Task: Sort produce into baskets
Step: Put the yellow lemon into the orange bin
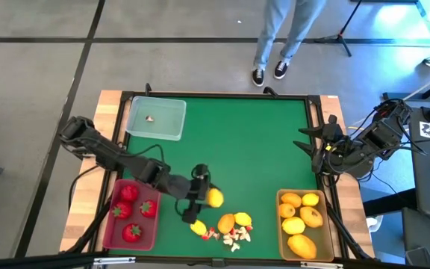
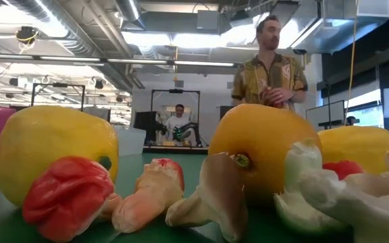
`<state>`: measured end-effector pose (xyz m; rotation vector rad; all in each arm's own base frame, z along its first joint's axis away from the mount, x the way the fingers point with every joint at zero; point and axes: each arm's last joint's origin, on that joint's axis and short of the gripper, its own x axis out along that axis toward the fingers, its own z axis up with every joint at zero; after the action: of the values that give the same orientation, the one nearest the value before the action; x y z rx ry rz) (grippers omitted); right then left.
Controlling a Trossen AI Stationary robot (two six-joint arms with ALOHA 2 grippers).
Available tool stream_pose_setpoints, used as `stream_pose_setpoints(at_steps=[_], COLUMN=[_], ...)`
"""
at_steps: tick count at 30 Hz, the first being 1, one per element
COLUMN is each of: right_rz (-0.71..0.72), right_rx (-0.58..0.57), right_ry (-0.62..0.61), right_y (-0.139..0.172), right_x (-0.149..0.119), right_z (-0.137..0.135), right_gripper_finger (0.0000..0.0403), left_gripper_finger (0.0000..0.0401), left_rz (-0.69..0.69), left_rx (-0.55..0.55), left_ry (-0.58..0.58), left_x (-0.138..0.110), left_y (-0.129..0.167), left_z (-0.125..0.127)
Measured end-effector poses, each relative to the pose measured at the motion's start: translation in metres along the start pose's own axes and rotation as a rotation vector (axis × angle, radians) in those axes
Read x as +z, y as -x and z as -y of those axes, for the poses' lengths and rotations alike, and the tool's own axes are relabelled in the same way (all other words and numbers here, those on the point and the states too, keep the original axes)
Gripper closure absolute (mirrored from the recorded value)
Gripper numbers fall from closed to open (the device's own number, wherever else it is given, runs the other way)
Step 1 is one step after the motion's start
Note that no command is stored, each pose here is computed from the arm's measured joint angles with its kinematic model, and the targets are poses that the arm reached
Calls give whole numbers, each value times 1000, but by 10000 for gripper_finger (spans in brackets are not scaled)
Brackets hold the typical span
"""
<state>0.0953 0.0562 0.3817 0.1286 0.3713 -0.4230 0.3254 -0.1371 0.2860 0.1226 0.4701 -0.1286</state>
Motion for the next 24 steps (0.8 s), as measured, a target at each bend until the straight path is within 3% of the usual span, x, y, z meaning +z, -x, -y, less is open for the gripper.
stream_pose_setpoints(at_steps=[4,17,24], right_rz=[0,0,0], right_rx=[0,0,-1], right_ry=[-1,-1,1], right_y=[0,0,0], right_x=[0,0,0], right_z=[0,-1,-1], right_gripper_finger=[182,182,182], left_gripper_finger=[153,153,153], left_rz=[100,329,369], left_rx=[41,91,101], left_ry=[-19,0,-23], left_x=[6,-7,-5], left_y=[-16,-83,-123], left_z=[-10,-29,-31])
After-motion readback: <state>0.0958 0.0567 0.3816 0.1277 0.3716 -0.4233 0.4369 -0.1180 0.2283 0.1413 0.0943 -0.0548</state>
